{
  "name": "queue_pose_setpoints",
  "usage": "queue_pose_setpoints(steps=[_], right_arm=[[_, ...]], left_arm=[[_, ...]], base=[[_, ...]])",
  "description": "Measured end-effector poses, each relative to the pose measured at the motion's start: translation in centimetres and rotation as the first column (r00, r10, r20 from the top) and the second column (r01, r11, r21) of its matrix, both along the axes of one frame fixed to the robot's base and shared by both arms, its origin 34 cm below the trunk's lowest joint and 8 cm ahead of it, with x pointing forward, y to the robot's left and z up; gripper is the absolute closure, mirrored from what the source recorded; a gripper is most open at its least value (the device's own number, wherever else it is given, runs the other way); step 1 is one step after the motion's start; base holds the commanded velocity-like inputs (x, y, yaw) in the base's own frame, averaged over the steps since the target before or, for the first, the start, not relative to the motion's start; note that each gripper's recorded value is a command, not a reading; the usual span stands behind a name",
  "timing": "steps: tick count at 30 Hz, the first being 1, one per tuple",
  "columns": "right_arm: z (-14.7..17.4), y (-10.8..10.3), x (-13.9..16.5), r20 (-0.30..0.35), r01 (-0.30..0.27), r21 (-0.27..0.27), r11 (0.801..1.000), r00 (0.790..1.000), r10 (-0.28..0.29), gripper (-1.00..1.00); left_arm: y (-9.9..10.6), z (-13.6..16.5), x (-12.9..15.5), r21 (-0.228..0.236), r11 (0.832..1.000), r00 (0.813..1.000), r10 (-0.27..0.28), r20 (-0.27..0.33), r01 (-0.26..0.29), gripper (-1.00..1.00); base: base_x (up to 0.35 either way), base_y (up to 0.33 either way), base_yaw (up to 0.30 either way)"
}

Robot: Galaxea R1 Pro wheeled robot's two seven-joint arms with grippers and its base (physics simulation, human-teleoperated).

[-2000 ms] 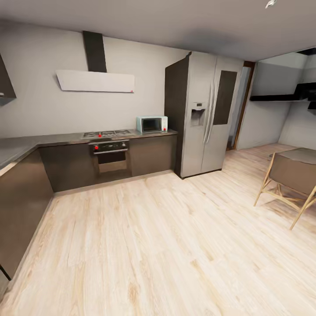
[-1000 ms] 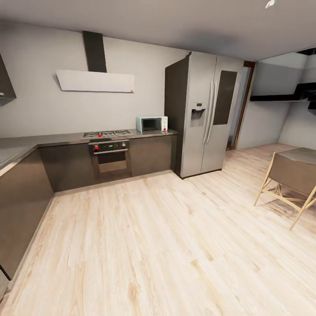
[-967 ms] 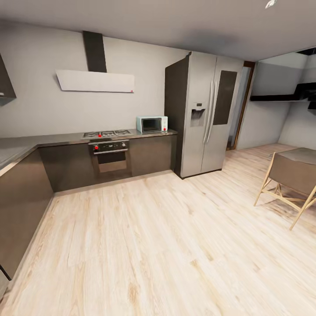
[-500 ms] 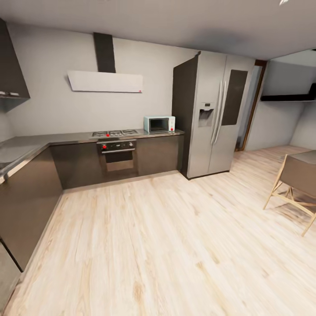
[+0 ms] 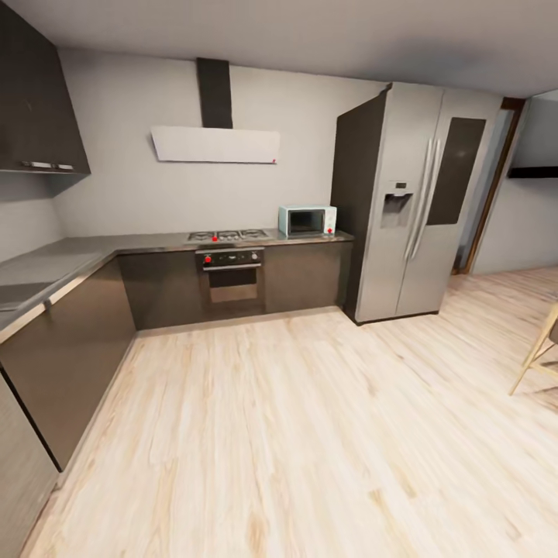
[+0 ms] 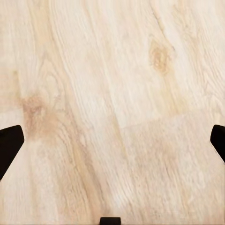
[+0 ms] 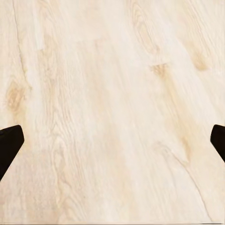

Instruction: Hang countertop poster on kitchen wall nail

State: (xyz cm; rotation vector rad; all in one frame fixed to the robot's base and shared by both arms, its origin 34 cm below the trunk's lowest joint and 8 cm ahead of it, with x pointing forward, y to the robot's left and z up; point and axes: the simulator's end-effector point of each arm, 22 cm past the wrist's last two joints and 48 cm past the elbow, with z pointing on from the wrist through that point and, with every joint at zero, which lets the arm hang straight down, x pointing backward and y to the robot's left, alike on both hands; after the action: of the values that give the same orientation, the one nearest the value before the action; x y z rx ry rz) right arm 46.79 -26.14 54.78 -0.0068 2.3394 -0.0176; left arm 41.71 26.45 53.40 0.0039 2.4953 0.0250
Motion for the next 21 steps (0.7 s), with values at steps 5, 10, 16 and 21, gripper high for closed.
queue_pose_setpoints(steps=[5, 10, 16, 21], right_arm=[[-1.8, 0.1, -2.3, -0.062, -0.006, -0.001, 1.0, 0.998, 0.006, -1.0], [-2.1, 0.1, -2.7, -0.071, -0.006, 0.0, 1.0, 0.997, 0.006, -1.0], [-2.1, 0.1, -2.7, -0.07, -0.003, -0.001, 1.0, 0.998, 0.003, -1.0], [-2.1, 0.0, -2.7, -0.069, -0.003, -0.002, 1.0, 0.998, 0.003, -1.0]], left_arm=[[0.0, 0.0, 0.0, 0.0, 1.0, 1.0, -0.001, 0.0, 0.001, -1.0], [0.0, 0.0, 0.0, 0.0, 1.0, 1.0, -0.001, 0.0, 0.001, -1.0], [0.1, 0.0, 0.0, 0.0, 1.0, 1.0, 0.0, -0.002, 0.0, -1.0], [0.1, 0.0, -0.1, 0.0, 1.0, 1.0, 0.001, -0.003, -0.001, -1.0]], base=[[0.317, -0.112, 0.005], [0.317, -0.112, 0.009], [0.313, -0.14, 0.193], [0.303, -0.177, 0.275]])
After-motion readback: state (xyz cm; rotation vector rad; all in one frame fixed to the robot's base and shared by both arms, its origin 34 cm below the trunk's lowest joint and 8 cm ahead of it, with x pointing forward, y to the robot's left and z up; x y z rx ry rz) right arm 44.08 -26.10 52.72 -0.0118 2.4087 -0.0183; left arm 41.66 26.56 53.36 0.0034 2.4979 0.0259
